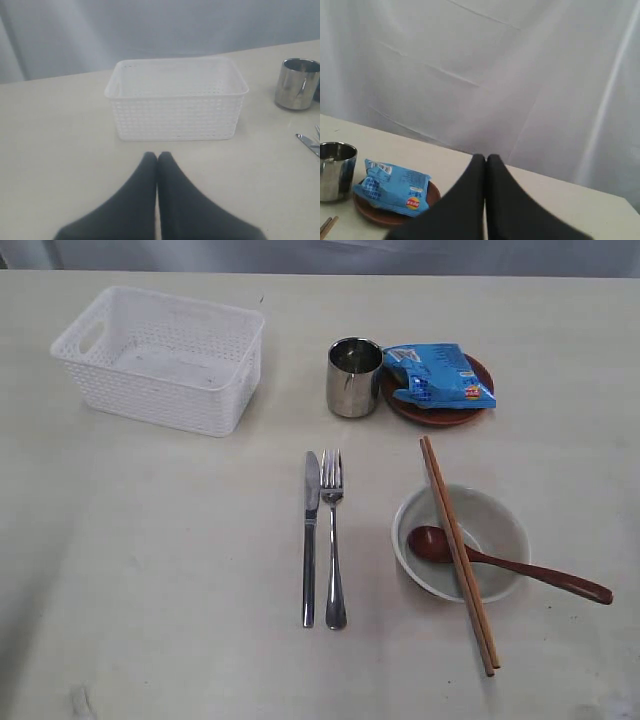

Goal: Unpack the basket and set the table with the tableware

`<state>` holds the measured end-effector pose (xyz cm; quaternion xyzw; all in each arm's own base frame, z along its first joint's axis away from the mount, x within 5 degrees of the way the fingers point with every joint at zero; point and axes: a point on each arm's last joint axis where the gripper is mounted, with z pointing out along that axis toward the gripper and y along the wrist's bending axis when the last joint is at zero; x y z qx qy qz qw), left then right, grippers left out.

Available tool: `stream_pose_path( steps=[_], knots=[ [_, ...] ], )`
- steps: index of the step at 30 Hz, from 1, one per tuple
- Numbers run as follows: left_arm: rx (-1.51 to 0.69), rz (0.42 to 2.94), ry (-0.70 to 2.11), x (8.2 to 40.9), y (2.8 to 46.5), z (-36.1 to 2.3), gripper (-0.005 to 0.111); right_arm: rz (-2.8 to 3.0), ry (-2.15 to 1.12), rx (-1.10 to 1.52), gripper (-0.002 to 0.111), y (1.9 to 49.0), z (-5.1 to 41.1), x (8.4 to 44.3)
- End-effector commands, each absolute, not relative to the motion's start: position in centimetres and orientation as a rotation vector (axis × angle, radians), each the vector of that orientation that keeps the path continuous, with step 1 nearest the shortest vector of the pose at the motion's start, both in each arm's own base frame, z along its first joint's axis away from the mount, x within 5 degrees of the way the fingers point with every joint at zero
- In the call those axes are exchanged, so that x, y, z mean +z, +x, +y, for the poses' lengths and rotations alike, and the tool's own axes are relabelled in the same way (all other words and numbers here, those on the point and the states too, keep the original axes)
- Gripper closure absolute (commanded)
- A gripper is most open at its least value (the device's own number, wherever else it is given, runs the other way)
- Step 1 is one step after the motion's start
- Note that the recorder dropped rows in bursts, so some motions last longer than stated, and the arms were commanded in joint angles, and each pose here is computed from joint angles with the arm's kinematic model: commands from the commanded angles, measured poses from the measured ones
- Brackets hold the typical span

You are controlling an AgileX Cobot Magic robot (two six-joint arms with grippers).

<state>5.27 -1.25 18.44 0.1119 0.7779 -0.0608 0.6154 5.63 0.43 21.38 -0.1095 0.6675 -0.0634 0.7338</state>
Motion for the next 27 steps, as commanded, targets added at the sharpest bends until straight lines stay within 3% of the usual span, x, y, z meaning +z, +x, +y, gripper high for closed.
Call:
stream_pose_path(
  steps=[1,10,27],
  knots=[
    [-0.144,1.79,0.264,18.4,5.2,-1.3,0.107,1.544,-0.218,-0.121,0.109,5.6,0.3,20.6],
    [-0.144,1.79,0.264,18.4,5.2,-1.3,0.107,1.762,-0.206,-0.102,0.109,5.5,0.2,18.7],
    [-0.144,1.79,0.264,18.4,5.2,-1.3,0.107,1.777,-0.154,-0.089,0.109,5.4,0.0,18.6]
  ],
)
